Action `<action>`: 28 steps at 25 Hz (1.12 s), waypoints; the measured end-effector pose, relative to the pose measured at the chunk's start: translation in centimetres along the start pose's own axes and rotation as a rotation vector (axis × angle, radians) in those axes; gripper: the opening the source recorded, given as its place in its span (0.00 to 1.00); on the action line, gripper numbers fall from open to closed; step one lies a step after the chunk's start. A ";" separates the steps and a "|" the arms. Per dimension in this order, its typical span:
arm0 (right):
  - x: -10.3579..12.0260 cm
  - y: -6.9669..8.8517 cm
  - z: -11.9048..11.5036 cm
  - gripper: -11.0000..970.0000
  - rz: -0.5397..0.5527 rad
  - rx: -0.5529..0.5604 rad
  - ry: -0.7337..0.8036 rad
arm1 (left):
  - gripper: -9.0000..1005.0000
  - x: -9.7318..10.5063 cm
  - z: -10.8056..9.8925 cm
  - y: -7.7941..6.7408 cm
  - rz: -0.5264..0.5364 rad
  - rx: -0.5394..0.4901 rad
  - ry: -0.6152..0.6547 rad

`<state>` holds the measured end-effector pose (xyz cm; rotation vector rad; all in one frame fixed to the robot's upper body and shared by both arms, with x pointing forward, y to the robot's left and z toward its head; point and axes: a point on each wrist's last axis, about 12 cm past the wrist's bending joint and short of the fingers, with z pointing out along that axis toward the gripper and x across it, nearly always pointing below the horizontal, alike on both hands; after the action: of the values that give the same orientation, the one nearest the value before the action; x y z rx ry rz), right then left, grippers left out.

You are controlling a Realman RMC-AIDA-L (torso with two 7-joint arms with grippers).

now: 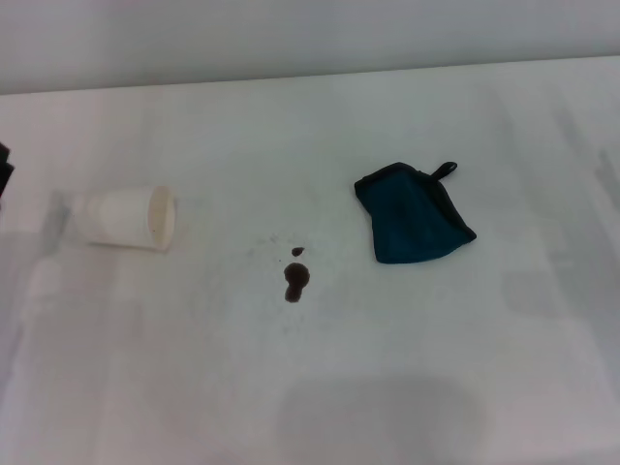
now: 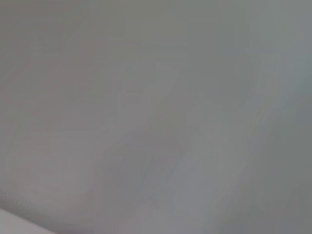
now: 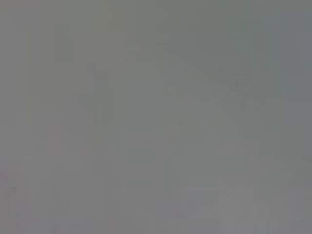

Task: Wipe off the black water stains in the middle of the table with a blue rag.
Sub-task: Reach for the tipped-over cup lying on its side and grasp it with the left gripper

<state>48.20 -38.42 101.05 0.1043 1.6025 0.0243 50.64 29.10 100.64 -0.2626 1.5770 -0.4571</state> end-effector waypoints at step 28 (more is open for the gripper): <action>-1.2 1.7 3.7 0.86 0.022 -0.009 -0.013 | 0.85 -13.2 6.8 1.5 0.039 0.530 0.204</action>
<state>52.00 -37.05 102.23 0.1144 1.5882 0.0476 58.45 35.36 111.78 0.2265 1.5914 -0.8705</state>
